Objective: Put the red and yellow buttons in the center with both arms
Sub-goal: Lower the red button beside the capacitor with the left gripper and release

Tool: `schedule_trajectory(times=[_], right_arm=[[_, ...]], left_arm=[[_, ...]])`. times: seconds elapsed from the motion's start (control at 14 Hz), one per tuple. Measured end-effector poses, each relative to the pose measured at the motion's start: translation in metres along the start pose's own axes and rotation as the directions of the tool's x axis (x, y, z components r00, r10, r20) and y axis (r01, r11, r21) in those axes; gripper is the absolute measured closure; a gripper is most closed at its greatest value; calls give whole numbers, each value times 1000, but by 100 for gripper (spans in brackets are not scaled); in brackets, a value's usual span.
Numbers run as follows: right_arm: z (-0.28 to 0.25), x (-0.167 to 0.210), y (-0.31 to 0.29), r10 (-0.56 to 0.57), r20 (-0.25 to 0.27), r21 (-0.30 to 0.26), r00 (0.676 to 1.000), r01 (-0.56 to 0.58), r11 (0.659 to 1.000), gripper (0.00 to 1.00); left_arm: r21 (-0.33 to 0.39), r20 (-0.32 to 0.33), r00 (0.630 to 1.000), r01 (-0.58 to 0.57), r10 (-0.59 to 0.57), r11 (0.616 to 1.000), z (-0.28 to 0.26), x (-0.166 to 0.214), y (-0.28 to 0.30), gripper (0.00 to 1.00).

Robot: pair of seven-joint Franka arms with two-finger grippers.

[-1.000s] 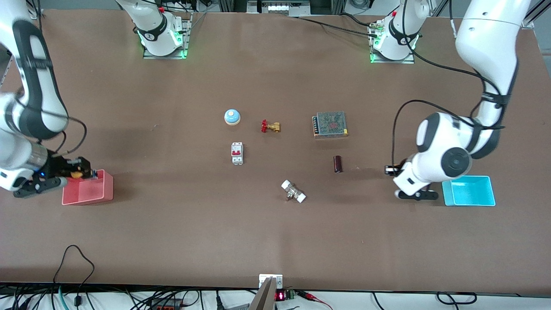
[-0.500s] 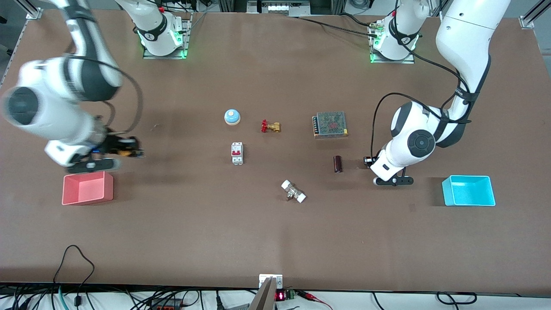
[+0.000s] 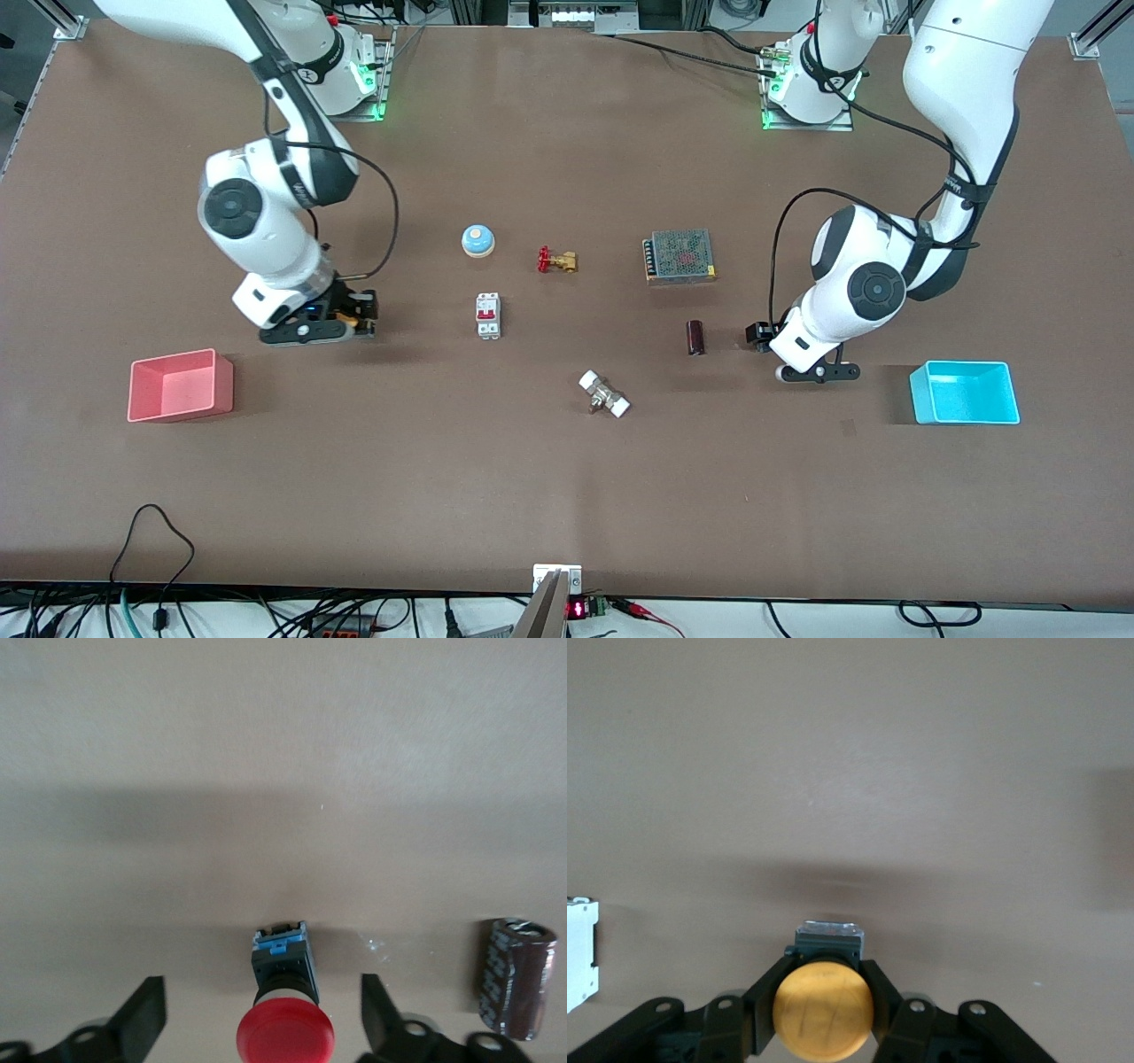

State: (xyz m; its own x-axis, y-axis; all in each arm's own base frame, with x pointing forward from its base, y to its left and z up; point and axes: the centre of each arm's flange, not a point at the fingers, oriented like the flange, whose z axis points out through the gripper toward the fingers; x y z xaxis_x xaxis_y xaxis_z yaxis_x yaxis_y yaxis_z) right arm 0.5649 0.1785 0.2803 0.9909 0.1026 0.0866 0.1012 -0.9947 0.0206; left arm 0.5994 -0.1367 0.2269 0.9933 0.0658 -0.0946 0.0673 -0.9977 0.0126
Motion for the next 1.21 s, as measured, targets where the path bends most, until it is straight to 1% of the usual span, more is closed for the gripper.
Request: schedule_trajectory(times=[0.14,0.21,0.36,0.5,0.57,0.64,0.71,0.86,0.93,1.0,1.07,1.14,1.21], right_arm=[[18,-7,-24,-8,-8,-23,1000,8,1000,62],[27,-10,-34,-10,-15,-32,1000,9,999,62],[44,-16,-48,-9,-29,-44,1000,8,999,62],[56,-19,-54,-4,-32,-48,999,3,999,62],[56,-18,-54,-2,-38,-48,999,0,999,62],[56,-17,-53,-1,-39,-47,999,-1,999,59],[56,-17,-53,1,-39,-47,999,-2,999,58],[56,-17,-53,2,-39,-48,999,-4,999,43],[55,-17,-53,3,-41,-47,999,-5,999,32],[53,-14,-52,6,-47,-46,999,-8,999,23],[48,-8,-50,12,-61,-43,998,-14,999,14],[38,0,-49,19,-78,-41,997,-23,999,3],[25,10,-45,38,-86,-43,996,-42,998,0]], left_arm=[[-1,-34,999,10,-10,1000,-30,12,-3,0],[6,-36,999,15,-15,1000,-49,19,-5,0],[50,-54,999,-2,4,999,-94,36,-12,0],[111,-89,994,-47,57,993,-134,52,-25,0],[127,-98,992,-62,75,990,-150,57,-34,0],[135,-100,991,-70,84,988,-166,61,-44,0],[145,-89,992,-78,91,986,-183,64,-54,0],[165,-20,994,-106,110,981,-230,59,-70,0],[169,17,993,-117,116,979,-255,52,-75,0],[159,30,992,-124,121,979,-280,43,-77,0],[137,22,992,-128,126,982,-302,33,-77,0],[113,9,992,-128,128,985,-322,20,-78,0],[90,-6,992,-128,129,988,-338,7,-78,0]])
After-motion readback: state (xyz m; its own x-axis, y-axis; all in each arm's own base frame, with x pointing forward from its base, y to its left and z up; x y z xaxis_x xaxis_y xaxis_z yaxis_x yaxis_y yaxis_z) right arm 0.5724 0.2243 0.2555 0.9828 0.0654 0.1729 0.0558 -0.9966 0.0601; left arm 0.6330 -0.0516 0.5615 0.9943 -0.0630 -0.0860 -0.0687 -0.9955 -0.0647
